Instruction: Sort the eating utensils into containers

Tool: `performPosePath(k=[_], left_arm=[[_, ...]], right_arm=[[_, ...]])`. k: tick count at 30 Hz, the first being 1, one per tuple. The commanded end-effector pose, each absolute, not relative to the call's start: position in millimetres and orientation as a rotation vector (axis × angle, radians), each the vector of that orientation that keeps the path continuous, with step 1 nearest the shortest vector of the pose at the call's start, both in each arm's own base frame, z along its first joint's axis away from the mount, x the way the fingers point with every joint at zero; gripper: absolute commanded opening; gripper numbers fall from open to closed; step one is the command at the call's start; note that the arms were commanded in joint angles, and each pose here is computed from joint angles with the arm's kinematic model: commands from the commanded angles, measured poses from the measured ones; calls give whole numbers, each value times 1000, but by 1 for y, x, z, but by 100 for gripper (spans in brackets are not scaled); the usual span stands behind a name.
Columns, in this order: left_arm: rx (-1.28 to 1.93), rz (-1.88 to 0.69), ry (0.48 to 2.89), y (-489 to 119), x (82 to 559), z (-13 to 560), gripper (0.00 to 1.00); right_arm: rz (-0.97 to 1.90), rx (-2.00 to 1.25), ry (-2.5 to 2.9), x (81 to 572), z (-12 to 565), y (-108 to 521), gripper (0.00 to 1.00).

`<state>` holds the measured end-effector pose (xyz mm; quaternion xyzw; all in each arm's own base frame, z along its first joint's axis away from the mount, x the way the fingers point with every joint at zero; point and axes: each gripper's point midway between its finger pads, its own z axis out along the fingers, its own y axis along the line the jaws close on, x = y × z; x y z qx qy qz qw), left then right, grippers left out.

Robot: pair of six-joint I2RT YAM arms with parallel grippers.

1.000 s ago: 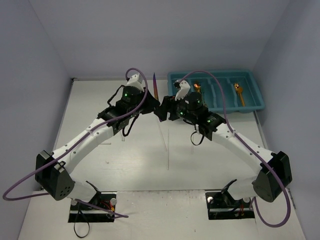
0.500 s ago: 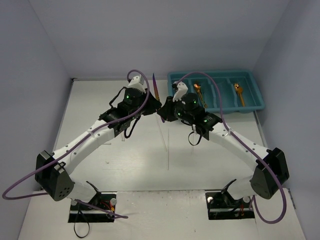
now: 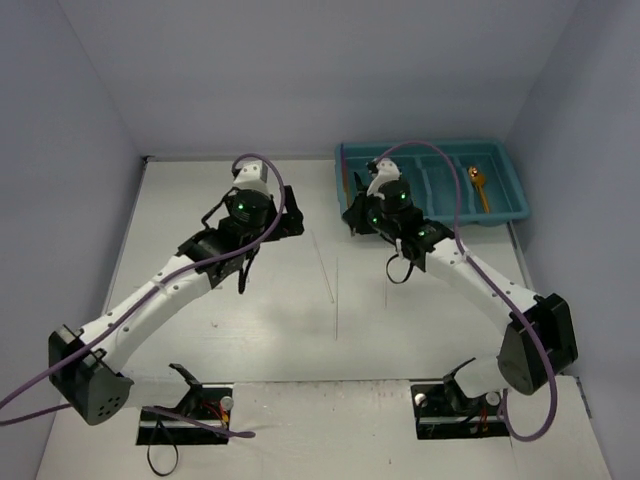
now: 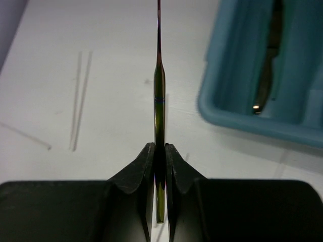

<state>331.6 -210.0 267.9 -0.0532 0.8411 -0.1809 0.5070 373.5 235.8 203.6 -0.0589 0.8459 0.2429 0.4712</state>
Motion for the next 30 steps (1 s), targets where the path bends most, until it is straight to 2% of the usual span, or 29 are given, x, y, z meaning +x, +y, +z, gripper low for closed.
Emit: performPosePath(k=[1, 5, 9, 17, 20, 24, 25, 27, 30], left_arm=[[-187, -170, 1906, -134, 326, 308, 96], [-252, -32, 1933, -74, 318, 295, 97], [-278, 27, 1989, -38, 309, 276, 97], [-302, 84, 2059, -17, 302, 235, 97], [-297, 76, 2068, -18, 303, 232, 97], [-284, 70, 2076, -20, 302, 230, 97], [-286, 64, 2073, -20, 302, 230, 97], [-287, 56, 2067, -21, 301, 232, 97], [-287, 55, 2059, -20, 300, 235, 97]], right_arm=[[452, -71, 1987, 422, 226, 203, 0], [354, -48, 1989, 468, 224, 185, 0], [334, -32, 2029, 512, 198, 187, 0], [320, 11, 2115, 559, 139, 200, 3], [303, 14, 2130, 563, 130, 200, 15], [261, 38, 2104, 560, 151, 190, 39], [253, 42, 2092, 559, 160, 188, 40], [219, 46, 2056, 553, 185, 180, 49], [177, 39, 2012, 541, 213, 169, 51]])
